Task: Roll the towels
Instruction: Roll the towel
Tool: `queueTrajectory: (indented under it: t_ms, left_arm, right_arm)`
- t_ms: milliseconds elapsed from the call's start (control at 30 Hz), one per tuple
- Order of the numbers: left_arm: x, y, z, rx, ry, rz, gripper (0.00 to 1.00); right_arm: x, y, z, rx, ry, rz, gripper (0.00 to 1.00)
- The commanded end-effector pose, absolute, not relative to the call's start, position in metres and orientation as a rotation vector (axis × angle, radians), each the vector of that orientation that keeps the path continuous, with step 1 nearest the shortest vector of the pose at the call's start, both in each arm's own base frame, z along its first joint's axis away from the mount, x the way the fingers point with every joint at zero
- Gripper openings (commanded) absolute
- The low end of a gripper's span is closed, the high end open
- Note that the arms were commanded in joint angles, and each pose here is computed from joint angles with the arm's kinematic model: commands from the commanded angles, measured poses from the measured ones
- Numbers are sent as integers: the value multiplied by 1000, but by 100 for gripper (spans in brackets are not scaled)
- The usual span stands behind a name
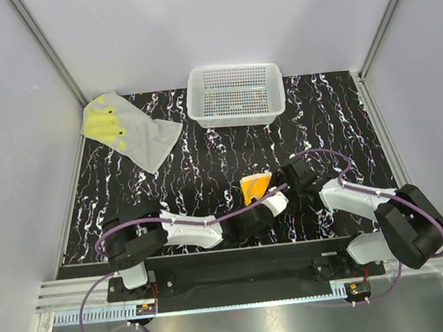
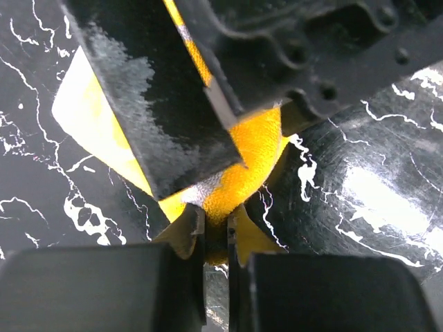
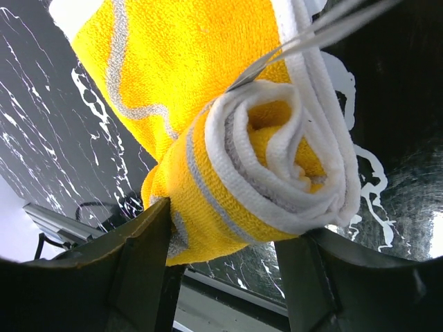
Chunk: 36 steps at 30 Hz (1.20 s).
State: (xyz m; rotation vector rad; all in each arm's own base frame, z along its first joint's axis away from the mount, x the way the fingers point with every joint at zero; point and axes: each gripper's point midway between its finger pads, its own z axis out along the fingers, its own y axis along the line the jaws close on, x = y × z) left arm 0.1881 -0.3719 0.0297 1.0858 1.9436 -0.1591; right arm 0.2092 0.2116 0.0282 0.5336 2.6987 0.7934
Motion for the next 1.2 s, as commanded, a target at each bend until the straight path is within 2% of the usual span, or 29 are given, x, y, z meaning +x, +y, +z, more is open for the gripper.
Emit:
queueTrajectory:
  t_ms: [0,200,367,500,733,900,1033,1167]
  left_arm:
    - [185,-393,42,1069,1933,-330,0]
    - [155,-398,36,1188,2068,-509,0]
    - [118,-389,36,1262,2187,-717,0]
    - [109,-386,35,1280,2299,-789,0]
    - [90,-386,19,1301,2457,-886,0]
    - [89,-380,12,1248,2572,-1021,0]
    - [93,-377,19,1190,2622,-1154,0]
    - [96,-370,20,1137,2701,-1261,0]
  right_arm:
    - [172,194,-2,507,2863,671,66]
    - [180,195,12,466,2850,663,69]
    - [191,184,45,449,2765,590,91]
    - [203,162,69,476,2666,452,100]
    - [211,121,84,627,2592,248,100]
    - [220,97,102,723,2477,208,100]
    - [220,87,124,754,2354,256,100]
    - [216,110,148,606,2258,519,100]
